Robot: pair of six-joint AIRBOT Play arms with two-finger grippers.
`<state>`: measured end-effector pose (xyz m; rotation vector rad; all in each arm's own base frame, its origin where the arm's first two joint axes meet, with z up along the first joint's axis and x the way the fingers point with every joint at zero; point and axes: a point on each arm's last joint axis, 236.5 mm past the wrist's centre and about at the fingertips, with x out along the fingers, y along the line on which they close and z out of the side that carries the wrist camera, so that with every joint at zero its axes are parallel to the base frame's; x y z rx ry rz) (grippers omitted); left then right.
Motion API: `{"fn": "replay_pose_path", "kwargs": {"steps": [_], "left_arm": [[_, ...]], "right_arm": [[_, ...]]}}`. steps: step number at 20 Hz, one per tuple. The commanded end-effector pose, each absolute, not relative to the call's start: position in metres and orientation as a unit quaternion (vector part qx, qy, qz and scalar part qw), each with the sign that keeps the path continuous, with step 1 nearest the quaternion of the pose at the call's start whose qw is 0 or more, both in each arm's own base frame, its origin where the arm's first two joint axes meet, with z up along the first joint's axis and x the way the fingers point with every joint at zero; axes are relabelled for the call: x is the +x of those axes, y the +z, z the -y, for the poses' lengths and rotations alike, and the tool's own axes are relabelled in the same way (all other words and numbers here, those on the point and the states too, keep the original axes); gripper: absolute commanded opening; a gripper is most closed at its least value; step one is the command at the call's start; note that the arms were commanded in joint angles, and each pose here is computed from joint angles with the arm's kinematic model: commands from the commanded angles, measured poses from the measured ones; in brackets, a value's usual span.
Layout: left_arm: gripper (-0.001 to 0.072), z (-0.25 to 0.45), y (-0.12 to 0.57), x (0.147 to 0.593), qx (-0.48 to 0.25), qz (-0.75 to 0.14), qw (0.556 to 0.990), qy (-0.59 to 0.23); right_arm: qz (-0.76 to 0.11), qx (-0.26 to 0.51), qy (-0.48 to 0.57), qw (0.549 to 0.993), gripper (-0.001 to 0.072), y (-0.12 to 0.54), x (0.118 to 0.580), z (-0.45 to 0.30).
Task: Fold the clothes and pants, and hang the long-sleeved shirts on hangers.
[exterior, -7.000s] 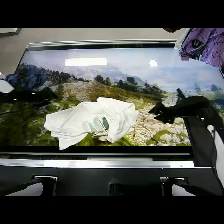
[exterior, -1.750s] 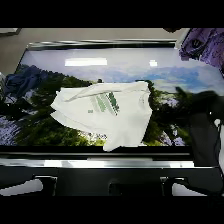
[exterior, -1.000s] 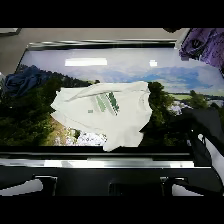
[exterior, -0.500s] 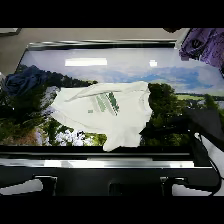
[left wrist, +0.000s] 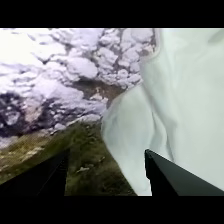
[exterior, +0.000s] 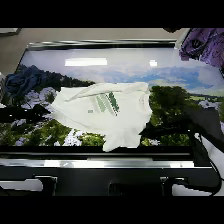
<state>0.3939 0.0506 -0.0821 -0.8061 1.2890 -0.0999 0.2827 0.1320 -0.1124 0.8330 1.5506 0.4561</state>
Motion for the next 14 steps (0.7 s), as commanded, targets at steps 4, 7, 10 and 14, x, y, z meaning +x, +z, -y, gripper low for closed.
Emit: {"fn": "replay_pose_path", "kwargs": {"steps": [4,7,10,14], "left_arm": [[0.0525,-0.042,-0.096,0.416,-0.338,-0.567,0.75,-0.046],[0.0422,-0.037,-0.109,0.415,-0.335,-0.575,0.745,-0.048],[0.0151,-0.024,-0.115,0.414,-0.341,-0.582,0.735,-0.071],[0.0013,-0.021,-0.077,0.434,-0.346,-0.552,0.753,-0.096]], "right_arm": [[-0.676,0.367,0.202,0.607,0.0029,-0.109,0.28,-0.134],[-0.671,0.364,0.205,0.612,0.0029,-0.104,0.281,-0.135],[-0.658,0.353,0.213,0.63,0.0029,-0.09,0.285,-0.133],[-0.612,0.344,0.215,0.679,0.0027,-0.054,0.308,-0.129]]}}
